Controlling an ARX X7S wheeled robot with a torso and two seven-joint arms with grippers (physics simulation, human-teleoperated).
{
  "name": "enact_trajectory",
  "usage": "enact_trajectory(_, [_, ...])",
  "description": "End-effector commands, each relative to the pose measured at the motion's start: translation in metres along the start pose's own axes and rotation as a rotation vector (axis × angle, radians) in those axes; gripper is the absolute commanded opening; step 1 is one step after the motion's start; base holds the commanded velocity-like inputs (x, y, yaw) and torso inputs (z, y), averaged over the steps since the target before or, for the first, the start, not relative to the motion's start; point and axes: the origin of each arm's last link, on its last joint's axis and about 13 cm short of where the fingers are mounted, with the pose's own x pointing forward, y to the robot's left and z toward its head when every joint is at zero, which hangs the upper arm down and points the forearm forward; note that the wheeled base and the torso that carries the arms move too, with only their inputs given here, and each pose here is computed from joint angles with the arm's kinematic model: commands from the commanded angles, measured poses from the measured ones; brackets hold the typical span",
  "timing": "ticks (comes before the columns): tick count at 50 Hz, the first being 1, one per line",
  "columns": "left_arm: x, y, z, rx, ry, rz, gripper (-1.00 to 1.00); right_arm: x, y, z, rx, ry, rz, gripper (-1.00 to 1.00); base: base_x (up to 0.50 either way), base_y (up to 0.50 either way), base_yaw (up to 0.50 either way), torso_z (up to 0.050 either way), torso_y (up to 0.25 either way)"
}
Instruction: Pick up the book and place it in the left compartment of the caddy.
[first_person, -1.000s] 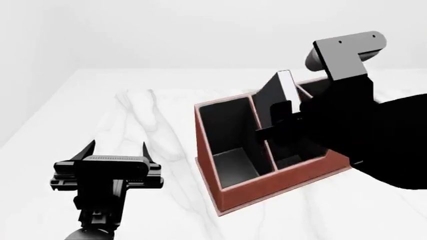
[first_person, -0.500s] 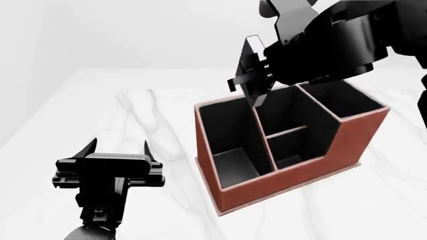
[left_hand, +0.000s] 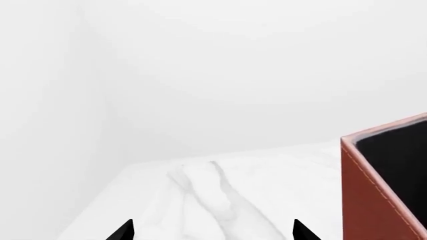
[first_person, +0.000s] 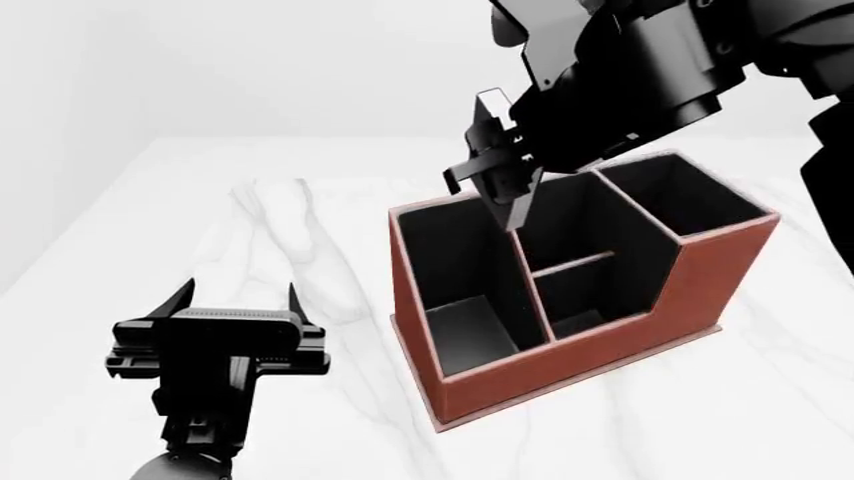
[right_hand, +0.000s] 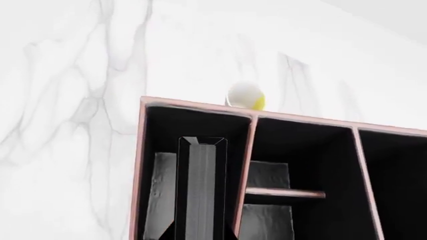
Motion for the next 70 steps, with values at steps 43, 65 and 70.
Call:
enact_trajectory(43, [-0.002,0.002,0.001,-0.033,-0.007,-0.001,1.0,0.102,0.021,-0.049,0.049,0.05,0.091,-1.0,0.0,0.0,0.0,0.0,0.001])
enact_trajectory(65, [-0.002,0.004,0.002,-0.033,-0.01,0.002,1.0,0.132,0.019,-0.065,0.076,0.062,0.063,-1.0,0.0,0.0,0.0,0.0,0.001])
enact_trajectory(70, [-0.002,0.003,0.001,-0.034,-0.008,0.001,1.0,0.138,0.02,-0.071,0.08,0.069,0.053,-1.0,0.0,0.0,0.0,0.002,0.002])
